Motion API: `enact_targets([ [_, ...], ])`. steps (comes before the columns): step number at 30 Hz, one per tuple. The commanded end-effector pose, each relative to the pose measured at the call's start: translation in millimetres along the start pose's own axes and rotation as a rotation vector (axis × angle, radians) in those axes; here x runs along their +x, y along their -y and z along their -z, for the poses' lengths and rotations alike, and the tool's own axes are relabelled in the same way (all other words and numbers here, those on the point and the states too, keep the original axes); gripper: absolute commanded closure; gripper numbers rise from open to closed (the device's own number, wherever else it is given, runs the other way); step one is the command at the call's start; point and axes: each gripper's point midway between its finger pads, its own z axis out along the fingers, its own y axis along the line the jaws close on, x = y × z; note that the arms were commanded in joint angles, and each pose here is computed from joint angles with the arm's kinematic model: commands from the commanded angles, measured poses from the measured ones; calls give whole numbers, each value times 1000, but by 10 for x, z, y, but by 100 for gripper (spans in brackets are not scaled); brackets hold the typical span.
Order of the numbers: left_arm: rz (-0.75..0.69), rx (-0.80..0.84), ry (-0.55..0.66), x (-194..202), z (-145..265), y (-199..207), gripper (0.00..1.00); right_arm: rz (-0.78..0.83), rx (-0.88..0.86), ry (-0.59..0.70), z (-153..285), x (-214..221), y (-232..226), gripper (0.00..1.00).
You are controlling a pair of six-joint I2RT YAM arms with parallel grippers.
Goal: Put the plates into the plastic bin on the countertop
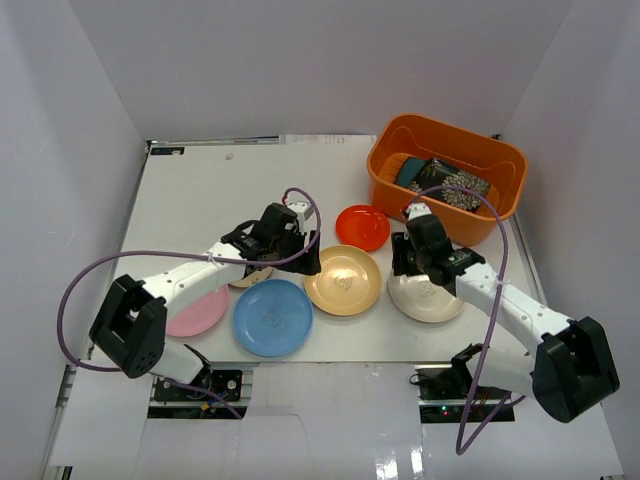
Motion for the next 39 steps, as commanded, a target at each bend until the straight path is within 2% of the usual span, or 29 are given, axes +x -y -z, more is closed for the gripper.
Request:
enact_targets([
  [1,11,-32,27,-182,-14,16,17,-77,-23,-15,177,302,-10,46],
  [3,16,-72,3,-172,-129,-56,19,-91,-83,-54,201,490,-127,42],
  [6,22,-119,-44,-97,-268,-155,21,-82,-130,-105,213,741,-256,41],
  [12,20,-175,-61,-98,-430,-267,26,-36,-121,-162,173,1008,-307,43],
  [16,19,-179,-91,-44,-532,-287,34,-5,-43,-214,115,1136,-201,47],
  [21,9,-186,-99,-19,-569,-319,36,26,14,-225,111,1119,-154,66],
  [25,11,-171,-110,14,-605,-309,41,57,33,-249,164,1101,-159,89],
  [26,11,-171,-113,26,-610,-311,45,58,27,-250,192,1087,-187,92],
  [29,11,-169,-115,40,-622,-320,50,45,-22,-197,390,829,-338,92],
  [32,17,-122,-132,64,-635,-234,63,31,-69,-107,700,372,-495,92],
  [33,15,-114,-131,53,-627,-218,74,33,-102,-71,798,218,-559,92],
  [34,20,-110,-129,48,-621,-212,79,11,-164,8,957,-113,-704,92],
  [37,22,-89,-119,16,-595,-170,98,14,-311,149,1249,-667,-1010,92],
  [38,23,-87,-115,7,-586,-164,100,7,-358,252,1457,-1037,-1119,92],
  [39,24,-84,-106,-13,-575,-154,100,20,-349,280,1460,-1189,-1151,92],
])
